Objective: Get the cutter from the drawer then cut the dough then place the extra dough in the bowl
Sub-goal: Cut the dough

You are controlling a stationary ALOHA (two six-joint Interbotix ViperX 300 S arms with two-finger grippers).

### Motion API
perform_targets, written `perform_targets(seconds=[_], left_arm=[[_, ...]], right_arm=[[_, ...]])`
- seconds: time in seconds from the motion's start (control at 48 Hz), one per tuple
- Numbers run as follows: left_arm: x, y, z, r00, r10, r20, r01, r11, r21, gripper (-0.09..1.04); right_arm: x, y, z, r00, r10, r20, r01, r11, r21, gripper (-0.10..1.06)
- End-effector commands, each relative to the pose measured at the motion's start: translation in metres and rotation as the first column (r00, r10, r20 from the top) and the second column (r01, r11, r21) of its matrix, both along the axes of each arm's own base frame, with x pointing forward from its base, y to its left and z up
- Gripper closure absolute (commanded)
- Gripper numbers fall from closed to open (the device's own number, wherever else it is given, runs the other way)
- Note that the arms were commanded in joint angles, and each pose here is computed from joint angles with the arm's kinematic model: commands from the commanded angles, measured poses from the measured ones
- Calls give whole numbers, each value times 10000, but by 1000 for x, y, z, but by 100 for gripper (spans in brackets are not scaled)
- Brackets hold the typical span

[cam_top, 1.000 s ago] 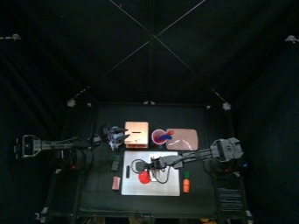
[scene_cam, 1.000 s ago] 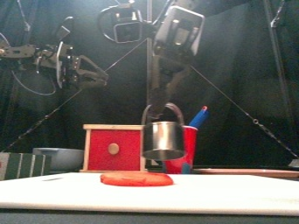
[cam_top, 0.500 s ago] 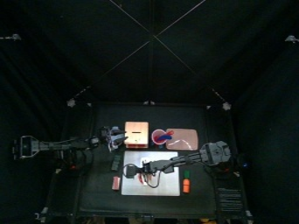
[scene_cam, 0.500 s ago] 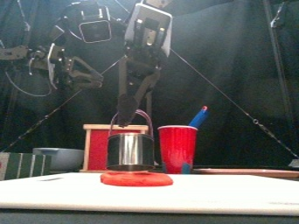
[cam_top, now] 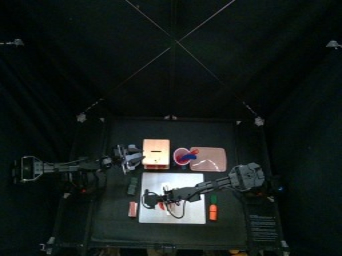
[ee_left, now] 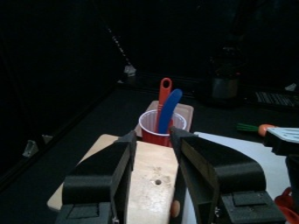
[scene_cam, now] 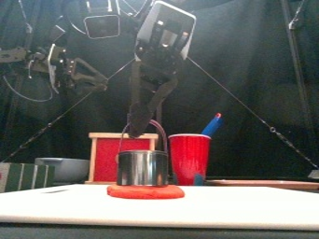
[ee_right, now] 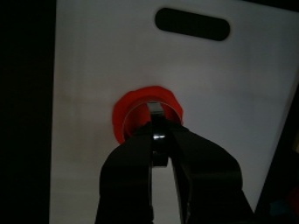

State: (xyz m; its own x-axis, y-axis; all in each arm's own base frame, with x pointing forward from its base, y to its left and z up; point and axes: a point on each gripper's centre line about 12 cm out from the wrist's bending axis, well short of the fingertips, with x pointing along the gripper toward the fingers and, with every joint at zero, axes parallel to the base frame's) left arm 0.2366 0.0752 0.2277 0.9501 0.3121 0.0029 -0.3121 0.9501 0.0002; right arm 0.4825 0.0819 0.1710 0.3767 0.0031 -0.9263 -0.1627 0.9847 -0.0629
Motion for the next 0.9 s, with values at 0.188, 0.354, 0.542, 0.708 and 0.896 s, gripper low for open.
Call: perform_targets(seconds=[0.188, 0.354, 0.542, 0.708, 0.896], left_arm=[[3, 0, 4, 10000, -22, 92, 22, 10000, 15, 18], [3, 0, 4, 10000, -22, 97, 22, 10000, 0, 18], [2, 0, 4, 10000, -22, 87, 23, 10000, -19, 18], [3, -1, 4, 9999, -48, 116, 49, 9999, -115, 18], [7, -17, 4, 9974, -691, 180, 694, 9975, -116, 17]], right_arm=[[1, 4, 3, 9995, 163, 275, -155, 9994, -311, 49], [0, 4, 10, 9984, -187, 532, 200, 9995, -237, 33], [-1, 4, 20, 9949, 0, 1007, 45, 9990, -443, 22], [-2, 6, 45, 9650, -106, 2620, 79, 9999, 114, 22], [-23, 3, 43, 9221, -8, 3869, -207, 9985, 514, 22]])
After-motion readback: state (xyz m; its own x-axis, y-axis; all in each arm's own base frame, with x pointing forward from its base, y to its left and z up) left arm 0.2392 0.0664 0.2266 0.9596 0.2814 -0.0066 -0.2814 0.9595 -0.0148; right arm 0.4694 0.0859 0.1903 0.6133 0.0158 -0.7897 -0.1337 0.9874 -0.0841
